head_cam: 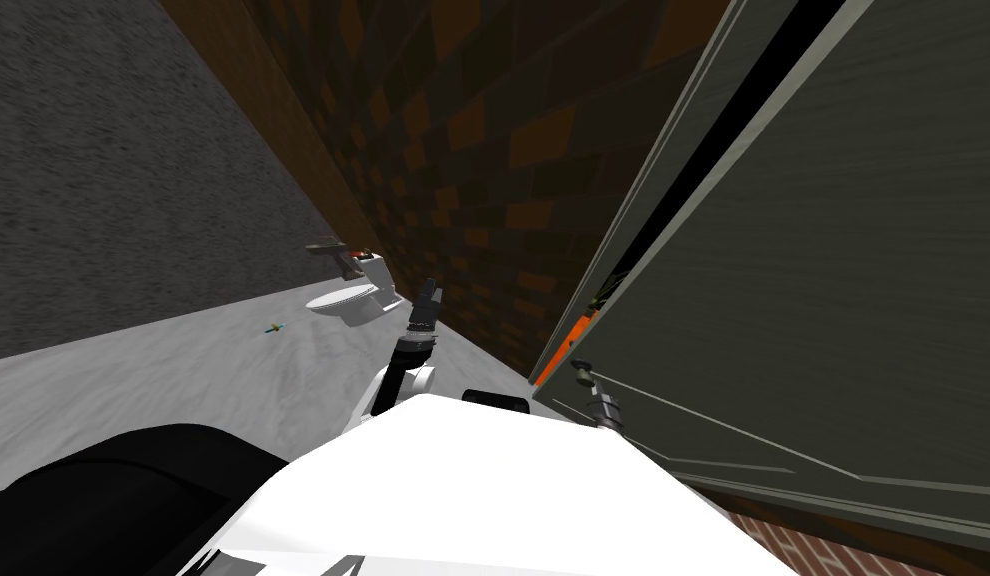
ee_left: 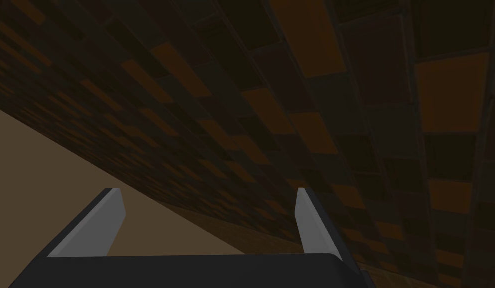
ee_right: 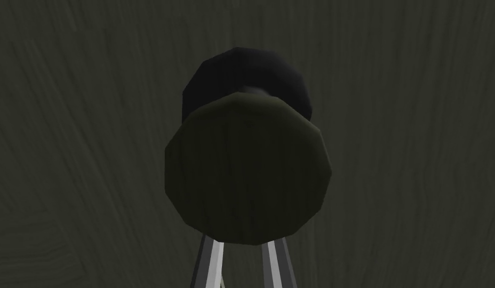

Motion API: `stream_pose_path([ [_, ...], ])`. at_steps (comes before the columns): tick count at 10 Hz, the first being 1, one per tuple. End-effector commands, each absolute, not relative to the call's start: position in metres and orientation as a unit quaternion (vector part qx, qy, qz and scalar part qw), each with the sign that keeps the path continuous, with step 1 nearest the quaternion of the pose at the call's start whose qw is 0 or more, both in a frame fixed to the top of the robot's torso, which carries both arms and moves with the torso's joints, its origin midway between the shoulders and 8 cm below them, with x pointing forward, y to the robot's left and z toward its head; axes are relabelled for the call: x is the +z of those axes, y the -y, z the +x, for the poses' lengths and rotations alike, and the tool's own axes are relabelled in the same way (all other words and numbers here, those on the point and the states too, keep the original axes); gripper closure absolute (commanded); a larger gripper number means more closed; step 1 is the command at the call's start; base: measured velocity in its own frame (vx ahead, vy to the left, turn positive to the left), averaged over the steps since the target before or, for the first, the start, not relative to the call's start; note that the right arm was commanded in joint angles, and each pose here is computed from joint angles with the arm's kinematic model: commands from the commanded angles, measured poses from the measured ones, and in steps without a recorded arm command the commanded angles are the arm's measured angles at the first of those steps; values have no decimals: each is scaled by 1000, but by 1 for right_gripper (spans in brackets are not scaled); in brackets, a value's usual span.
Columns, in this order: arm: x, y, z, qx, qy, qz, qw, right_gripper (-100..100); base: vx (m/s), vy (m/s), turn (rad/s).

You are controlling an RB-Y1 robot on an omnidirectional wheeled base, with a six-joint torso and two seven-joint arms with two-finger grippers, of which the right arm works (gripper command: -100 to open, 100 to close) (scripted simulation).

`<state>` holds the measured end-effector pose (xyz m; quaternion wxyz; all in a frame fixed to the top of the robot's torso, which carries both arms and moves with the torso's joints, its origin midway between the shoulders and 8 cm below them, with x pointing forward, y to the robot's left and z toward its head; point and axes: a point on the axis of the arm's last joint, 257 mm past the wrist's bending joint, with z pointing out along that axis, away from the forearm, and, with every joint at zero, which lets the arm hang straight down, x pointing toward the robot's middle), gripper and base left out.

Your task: Pull the door open

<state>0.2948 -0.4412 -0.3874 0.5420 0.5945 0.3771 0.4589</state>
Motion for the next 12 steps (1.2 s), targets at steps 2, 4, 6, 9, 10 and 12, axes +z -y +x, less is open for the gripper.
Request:
stream_pose_path([
  [2,-386,426,304,490,-358,600,522,100,-26,-6,17],
  [4,-386,427,304,501,-344,609,510,100,-24,-4,27],
  [6,-386,427,305,513,-329,616,498,100,-22,6,23],
  [9,-395,437,299,522,-295,643,477,-100,-48,-16,3],
  [10,-394,435,301,531,-281,648,467,-100,-86,3,31],
  [12,-394,432,305,550,-252,659,447,-100,-94,49,62],
])
